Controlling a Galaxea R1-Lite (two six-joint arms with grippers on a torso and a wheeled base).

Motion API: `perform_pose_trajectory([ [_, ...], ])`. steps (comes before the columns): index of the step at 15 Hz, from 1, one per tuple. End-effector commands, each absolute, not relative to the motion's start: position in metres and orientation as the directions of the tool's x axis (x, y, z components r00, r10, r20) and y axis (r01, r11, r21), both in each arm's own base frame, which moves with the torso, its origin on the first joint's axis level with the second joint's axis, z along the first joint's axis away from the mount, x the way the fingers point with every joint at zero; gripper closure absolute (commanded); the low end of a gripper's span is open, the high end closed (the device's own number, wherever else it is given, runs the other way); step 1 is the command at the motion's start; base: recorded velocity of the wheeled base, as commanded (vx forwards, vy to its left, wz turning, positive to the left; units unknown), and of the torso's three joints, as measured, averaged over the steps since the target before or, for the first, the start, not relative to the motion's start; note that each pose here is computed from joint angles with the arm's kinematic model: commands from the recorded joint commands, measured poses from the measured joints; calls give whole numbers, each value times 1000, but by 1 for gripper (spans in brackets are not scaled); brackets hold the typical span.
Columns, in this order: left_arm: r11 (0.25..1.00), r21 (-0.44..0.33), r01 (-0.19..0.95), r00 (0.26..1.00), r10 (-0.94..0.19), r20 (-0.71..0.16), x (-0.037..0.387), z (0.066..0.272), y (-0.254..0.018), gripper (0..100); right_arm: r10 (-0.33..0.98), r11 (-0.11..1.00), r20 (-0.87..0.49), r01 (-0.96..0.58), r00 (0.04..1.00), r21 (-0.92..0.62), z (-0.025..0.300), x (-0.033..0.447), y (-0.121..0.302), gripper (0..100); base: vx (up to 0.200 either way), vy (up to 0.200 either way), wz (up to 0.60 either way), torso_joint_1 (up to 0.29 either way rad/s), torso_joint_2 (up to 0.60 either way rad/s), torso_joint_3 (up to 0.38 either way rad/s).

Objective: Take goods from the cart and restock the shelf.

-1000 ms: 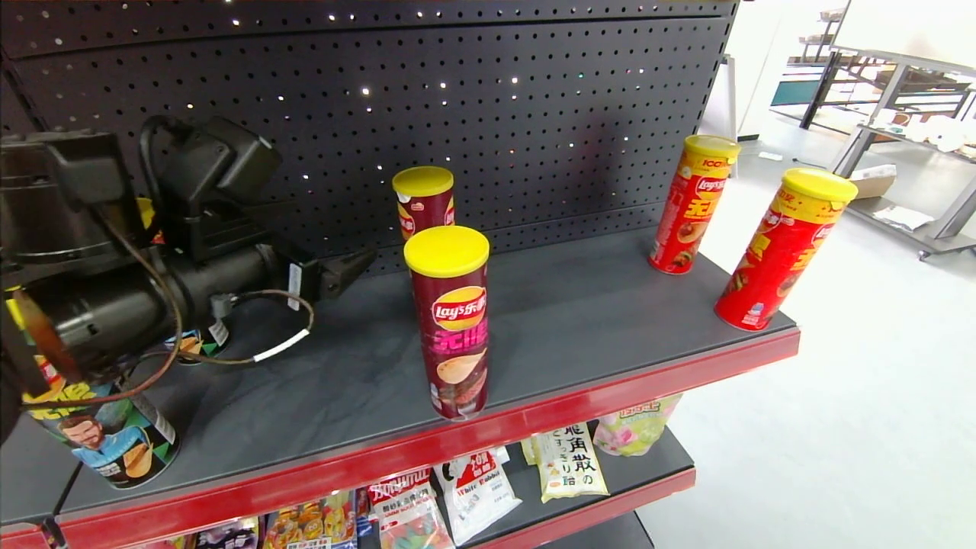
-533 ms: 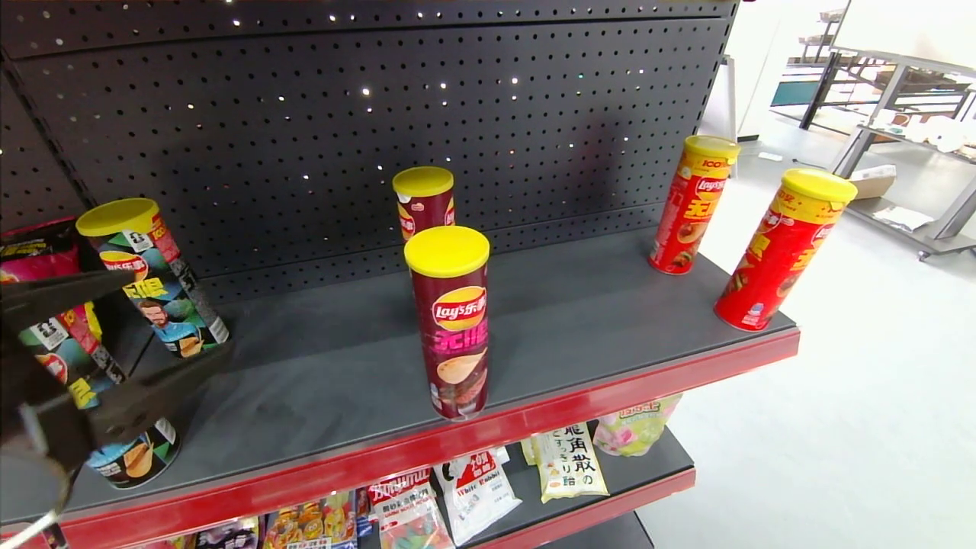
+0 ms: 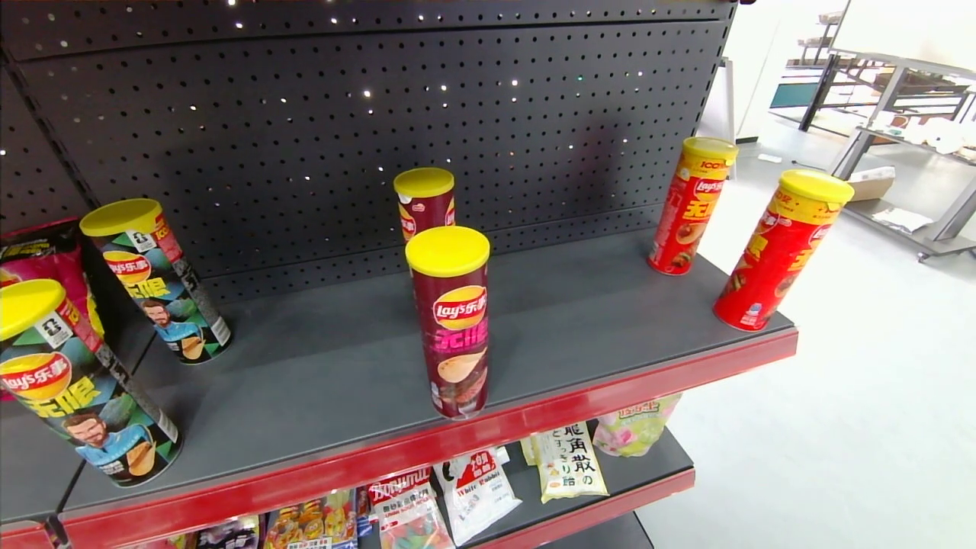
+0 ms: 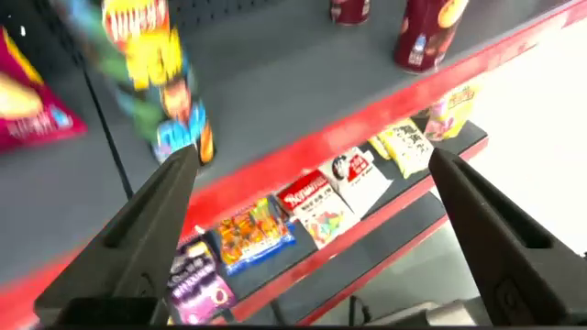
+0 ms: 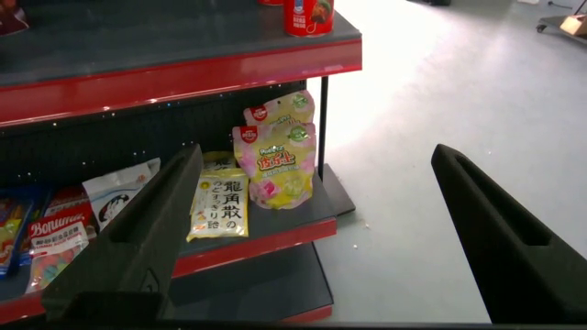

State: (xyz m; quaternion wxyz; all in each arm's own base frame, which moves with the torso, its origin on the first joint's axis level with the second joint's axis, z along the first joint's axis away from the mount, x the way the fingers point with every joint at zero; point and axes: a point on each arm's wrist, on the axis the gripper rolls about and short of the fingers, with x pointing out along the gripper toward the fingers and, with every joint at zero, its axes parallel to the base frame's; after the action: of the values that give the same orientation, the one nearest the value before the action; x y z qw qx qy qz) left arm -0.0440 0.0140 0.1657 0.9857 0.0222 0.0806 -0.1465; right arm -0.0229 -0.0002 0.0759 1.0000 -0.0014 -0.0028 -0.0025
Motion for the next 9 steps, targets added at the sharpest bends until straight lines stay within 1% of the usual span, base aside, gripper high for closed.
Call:
perform_pose_trajectory([
  [1, 960, -10, 280, 952, -279, -127, -54, 115, 18, 0, -5, 1000, 5, 5, 1000, -3, 76, -23, 0, 0, 0, 0, 0, 0, 0, 0],
  [2, 959, -53, 278, 952, -282, -122, -49, 109, 17, 0, -5, 1000, 5, 5, 1000, -3, 76, -23, 0, 0, 0, 0, 0, 0, 0, 0],
  [3, 958, -75, 278, 952, -285, -112, -43, 102, 15, 0, -5, 1000, 5, 5, 1000, -3, 76, -23, 0, 0, 0, 0, 0, 0, 0, 0],
  [4, 958, -75, 278, 952, -285, -112, -43, 102, 15, 0, -5, 1000, 5, 5, 1000, -3, 76, -23, 0, 0, 0, 0, 0, 0, 0, 0],
  [5, 950, -75, 302, 952, -305, -31, -28, 87, 9, 0, -5, 1000, 5, 5, 1000, -3, 76, -23, 0, 0, 0, 0, 0, 0, 0, 0],
  [7, 949, -69, 309, 949, -312, -41, -29, 86, 10, 0, -5, 1000, 5, 5, 1000, -3, 76, -23, 0, 0, 0, 0, 0, 0, 0, 0],
  [8, 969, 3, 248, 968, -247, -46, -28, 86, 11, 0, -5, 1000, 5, 5, 1000, -3, 76, -23, 0, 0, 0, 0, 0, 0, 0, 0],
  [9, 981, 52, 187, 981, -184, -53, -28, 86, 12, 0, -3, 1000, 5, 3, 1000, -3, 76, -23, 0, 0, 0, 0, 0, 0, 0, 0],
])
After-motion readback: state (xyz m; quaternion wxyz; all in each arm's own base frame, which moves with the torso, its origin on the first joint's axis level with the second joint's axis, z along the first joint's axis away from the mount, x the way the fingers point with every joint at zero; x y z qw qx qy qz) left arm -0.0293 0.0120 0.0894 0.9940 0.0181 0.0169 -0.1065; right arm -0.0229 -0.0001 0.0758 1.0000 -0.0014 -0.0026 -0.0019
